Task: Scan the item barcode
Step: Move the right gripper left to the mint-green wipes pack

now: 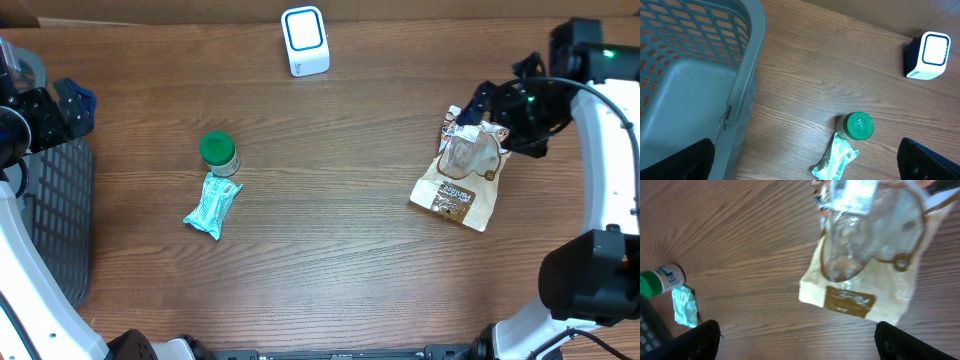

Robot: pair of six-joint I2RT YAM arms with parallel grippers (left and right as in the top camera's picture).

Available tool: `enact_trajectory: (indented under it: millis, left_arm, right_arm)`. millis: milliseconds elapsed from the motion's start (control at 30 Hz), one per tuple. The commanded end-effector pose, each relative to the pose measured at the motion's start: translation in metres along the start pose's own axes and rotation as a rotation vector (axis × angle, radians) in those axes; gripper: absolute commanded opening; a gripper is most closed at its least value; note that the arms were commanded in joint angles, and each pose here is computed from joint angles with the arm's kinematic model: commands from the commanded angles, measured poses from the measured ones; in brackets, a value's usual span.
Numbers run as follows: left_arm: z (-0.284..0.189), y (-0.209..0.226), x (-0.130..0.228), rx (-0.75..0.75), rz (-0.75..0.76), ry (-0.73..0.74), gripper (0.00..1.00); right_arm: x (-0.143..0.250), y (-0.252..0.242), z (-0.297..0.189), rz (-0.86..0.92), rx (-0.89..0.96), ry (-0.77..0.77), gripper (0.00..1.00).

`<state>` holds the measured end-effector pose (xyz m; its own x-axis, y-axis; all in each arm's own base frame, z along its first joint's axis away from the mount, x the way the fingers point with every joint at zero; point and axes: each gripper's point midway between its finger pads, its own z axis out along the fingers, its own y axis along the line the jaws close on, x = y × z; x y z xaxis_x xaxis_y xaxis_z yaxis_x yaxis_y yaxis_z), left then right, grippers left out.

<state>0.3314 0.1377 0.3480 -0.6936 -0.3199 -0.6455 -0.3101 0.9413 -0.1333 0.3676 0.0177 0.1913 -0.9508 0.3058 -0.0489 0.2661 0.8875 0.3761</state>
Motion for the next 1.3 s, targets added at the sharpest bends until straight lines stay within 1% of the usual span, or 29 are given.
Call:
enact_trajectory:
  millis: [0,133,367,600,767,967,1100,1267]
  left_arm:
    - [0.0,-0.004,-0.001,0.016,-0.007,-0.004,1.0]
    - [0.0,-0.004,-0.001,0.016,-0.007,-0.004,0.99]
    - [0.0,-0.004,-0.001,0.016,-0.007,-0.004,0.99]
    - [0.0,-0.004,-0.001,0.016,-0.007,-0.004,0.99]
    - [0.0,-0.004,-0.001,0.016,-0.007,-0.004,0.99]
    - [0.0,-0.004,-0.001,0.016,-0.007,-0.004,1.0]
    - [0.0,-0.004,-0.001,0.016,-0.007,-0.004,1.0]
    - [0.0,-0.004,-0.001,0.016,-0.007,-0.004,1.0]
  right_arm:
    - [0.006,0.028,-0.002,-0.093,-0.01,-0.018,1.0]
    - [0.01,0.062,0.011,-0.197,-0.039,-0.029,1.0]
    - [0.029,0.124,0.035,-0.382,-0.096,-0.041,1.0]
    - [0.054,0.178,0.048,-0.512,-0.154,-0.056,1.0]
    - [0.068,0.203,0.053,-0.559,-0.186,-0.063,1.0]
    - [0.074,0.215,0.062,-0.58,-0.199,-0.056,1.0]
    - [0.081,0.224,0.078,-0.564,-0.208,-0.026,1.0]
    - [0.107,0.249,0.111,-0.633,-0.235,0.041,0.99]
